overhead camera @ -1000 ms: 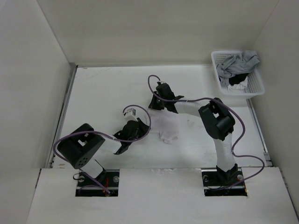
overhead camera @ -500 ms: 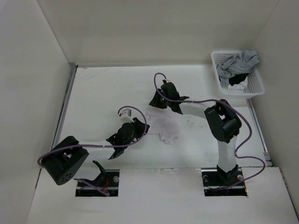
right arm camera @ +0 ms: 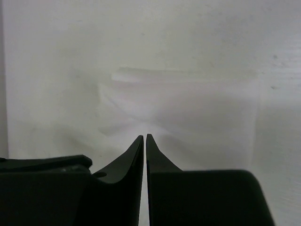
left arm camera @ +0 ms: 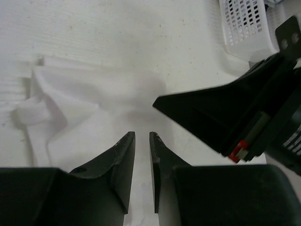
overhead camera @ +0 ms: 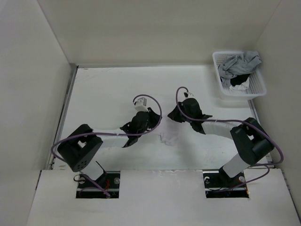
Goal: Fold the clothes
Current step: Fold the tank top
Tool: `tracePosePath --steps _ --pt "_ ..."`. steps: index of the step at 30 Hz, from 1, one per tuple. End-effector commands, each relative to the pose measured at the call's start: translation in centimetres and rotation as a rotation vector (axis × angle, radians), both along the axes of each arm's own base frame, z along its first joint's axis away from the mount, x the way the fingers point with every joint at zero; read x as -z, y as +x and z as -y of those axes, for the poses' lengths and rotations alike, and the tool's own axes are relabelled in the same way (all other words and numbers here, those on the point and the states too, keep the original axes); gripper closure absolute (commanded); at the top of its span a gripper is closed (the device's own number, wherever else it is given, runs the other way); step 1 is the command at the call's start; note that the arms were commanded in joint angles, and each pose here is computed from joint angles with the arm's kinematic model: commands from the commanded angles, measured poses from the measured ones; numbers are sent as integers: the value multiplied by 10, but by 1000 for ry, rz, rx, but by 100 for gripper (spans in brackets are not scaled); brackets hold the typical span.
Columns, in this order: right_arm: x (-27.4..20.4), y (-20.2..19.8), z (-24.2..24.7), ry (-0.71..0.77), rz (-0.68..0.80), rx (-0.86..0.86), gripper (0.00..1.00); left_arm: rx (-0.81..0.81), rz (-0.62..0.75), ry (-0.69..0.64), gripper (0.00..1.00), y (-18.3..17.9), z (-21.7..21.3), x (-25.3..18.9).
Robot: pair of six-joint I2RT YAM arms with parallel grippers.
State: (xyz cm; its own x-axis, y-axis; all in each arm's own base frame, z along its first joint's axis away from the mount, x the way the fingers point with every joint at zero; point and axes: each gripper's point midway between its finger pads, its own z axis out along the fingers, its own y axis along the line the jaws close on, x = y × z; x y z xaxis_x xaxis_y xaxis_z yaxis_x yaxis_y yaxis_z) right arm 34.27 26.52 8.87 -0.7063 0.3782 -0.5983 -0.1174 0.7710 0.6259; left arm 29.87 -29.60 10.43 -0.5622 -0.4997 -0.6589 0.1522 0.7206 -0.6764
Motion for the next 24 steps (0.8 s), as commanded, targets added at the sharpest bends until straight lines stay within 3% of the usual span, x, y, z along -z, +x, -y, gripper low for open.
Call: tracePosePath --steps 1,7,12,16,21,24 --pt "4 11 8 28 16 41 91 17 18 -2 86 22 14 0" --pt "30 22 29 21 -34 112 94 -65 -94 37 91 55 -14 57" --pt "42 21 41 24 -69 148 94 -127 -118 39 90 64 -41 72" --pt "42 26 43 28 -75 161 94 -113 -84 17 85 61 -41 56" --pt "27 27 41 42 -46 156 93 -63 -23 -27 73 38 -35 26" --pt "3 25 43 64 17 160 84 -44 23 -53 69 20 -39 2"
